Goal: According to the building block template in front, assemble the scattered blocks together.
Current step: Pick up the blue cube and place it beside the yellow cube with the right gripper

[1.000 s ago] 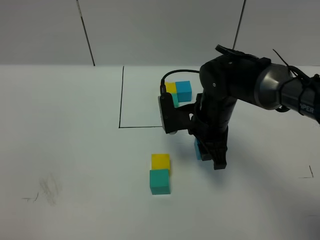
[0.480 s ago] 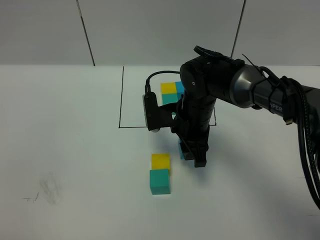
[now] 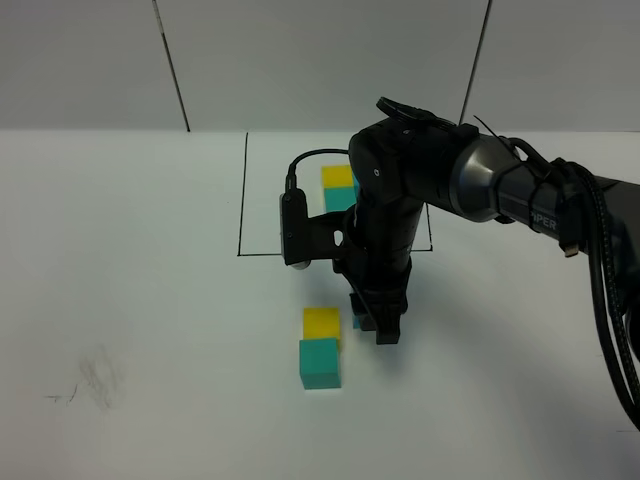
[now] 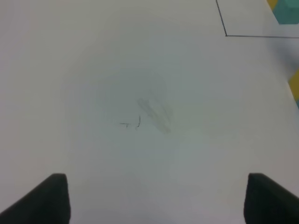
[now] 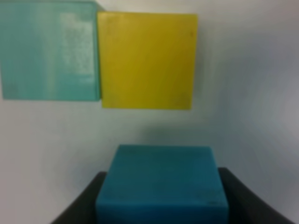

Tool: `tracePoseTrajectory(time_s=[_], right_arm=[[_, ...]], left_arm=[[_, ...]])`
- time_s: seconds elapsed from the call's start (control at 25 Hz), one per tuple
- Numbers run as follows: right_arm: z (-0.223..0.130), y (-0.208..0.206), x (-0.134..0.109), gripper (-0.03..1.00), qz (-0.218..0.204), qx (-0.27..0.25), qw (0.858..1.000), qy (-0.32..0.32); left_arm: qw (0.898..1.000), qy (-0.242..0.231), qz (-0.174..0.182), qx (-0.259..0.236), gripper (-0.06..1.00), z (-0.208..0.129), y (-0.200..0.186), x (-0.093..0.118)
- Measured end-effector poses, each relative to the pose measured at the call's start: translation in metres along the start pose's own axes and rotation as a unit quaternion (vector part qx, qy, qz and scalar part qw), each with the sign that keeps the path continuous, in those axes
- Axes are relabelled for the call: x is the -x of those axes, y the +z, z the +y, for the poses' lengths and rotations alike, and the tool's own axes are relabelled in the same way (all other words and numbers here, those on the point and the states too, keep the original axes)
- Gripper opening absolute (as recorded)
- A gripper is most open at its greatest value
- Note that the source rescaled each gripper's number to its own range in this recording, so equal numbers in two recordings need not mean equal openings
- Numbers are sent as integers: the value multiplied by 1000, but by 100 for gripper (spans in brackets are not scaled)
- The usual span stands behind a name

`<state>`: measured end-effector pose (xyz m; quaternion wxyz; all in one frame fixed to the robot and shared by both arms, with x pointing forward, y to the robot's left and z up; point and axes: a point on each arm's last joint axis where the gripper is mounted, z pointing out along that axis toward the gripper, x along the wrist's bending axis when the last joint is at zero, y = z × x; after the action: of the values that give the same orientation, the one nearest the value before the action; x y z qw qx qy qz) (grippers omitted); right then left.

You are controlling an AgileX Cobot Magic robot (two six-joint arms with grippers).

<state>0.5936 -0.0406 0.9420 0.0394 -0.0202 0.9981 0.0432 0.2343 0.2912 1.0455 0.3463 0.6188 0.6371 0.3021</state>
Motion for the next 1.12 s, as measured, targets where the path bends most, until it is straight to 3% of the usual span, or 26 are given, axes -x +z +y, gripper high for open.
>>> tracePoseTrajectory(time_s=[0.6, 1.12], right_arm=[[1, 1, 1, 2, -4, 7, 1000, 2], [2, 22, 0, 2, 18, 5, 1000, 8]], left_arm=[[1000, 0, 0, 0, 65, 0, 0, 0], [1000, 0, 0, 0, 65, 0, 0, 0]])
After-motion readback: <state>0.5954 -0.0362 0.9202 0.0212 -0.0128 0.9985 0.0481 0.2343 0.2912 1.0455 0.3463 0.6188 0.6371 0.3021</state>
